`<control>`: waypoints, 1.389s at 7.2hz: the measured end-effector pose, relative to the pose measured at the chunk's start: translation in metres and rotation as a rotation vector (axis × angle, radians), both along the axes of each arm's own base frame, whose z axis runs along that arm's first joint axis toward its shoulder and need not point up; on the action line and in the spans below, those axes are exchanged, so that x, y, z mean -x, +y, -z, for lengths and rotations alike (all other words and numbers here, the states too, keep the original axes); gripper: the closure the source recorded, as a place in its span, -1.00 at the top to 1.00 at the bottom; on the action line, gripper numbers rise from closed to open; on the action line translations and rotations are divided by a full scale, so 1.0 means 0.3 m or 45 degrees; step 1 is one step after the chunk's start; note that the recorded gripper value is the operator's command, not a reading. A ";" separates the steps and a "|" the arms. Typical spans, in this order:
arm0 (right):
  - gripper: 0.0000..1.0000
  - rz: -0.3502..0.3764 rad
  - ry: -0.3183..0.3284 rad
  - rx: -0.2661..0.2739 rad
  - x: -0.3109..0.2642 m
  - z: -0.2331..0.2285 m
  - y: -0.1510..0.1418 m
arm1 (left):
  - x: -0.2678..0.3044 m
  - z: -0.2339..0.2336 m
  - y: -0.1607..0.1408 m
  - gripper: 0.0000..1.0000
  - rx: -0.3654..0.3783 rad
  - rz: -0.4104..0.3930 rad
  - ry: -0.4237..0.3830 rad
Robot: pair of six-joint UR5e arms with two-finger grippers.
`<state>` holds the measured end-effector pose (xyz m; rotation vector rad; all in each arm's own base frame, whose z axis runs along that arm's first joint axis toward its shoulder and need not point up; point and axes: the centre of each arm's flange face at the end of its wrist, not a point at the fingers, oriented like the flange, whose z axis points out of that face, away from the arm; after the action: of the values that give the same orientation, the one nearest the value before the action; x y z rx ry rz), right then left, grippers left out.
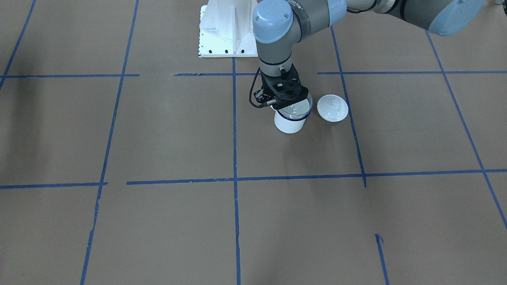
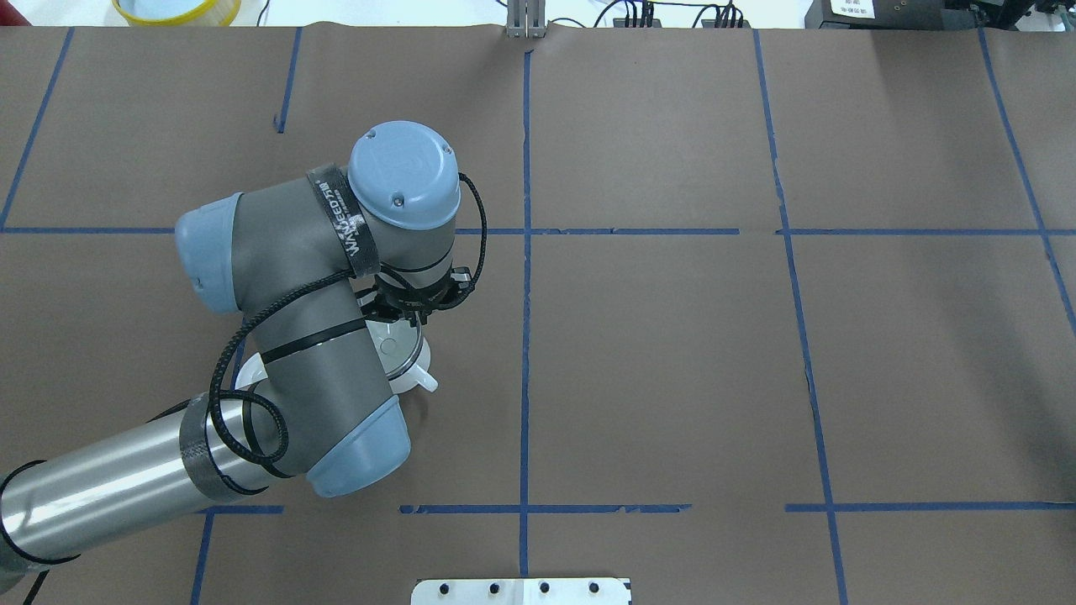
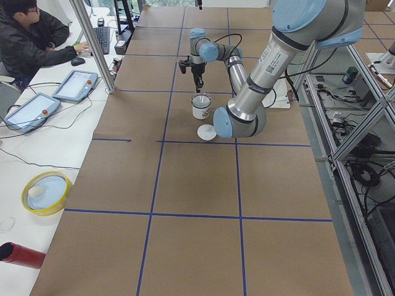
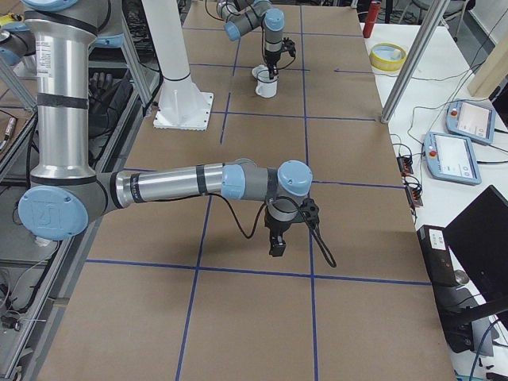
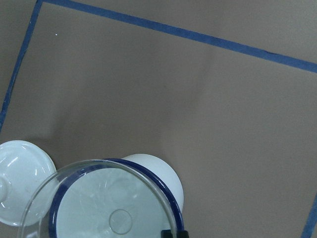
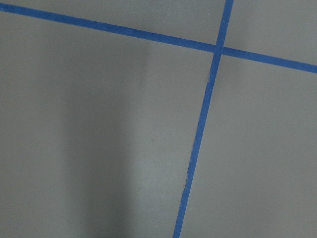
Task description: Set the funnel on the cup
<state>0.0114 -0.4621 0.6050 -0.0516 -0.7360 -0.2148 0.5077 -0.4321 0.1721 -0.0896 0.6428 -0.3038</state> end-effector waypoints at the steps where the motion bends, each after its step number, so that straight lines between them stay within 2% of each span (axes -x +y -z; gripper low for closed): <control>1: 1.00 0.000 0.000 0.000 0.000 0.000 0.000 | 0.000 -0.001 0.001 0.94 -0.003 -0.001 0.003; 3: 1.00 0.000 0.000 0.000 0.000 0.000 0.000 | 0.009 -0.017 0.006 1.00 -0.014 -0.002 0.004; 4: 1.00 0.000 0.000 0.000 0.000 0.000 0.000 | 0.046 -0.043 0.020 1.00 -0.058 -0.039 0.020; 5: 1.00 0.000 0.000 0.000 0.000 0.000 0.000 | 0.130 -0.082 0.022 1.00 -0.161 -0.103 0.062; 7: 1.00 0.000 0.000 0.000 0.000 -0.001 0.000 | 0.410 -0.210 -0.088 1.00 -0.467 -0.205 0.139; 8: 1.00 0.000 0.000 0.001 0.000 -0.001 0.000 | 0.553 -0.322 -0.143 1.00 -0.589 -0.269 0.155; 10: 1.00 0.000 0.000 0.000 0.000 -0.001 0.000 | 0.932 -0.672 -0.194 1.00 -0.792 -0.446 0.169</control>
<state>0.0113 -0.4621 0.6051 -0.0520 -0.7360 -0.2147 0.2280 -0.4904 0.3736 0.3744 0.8141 0.2493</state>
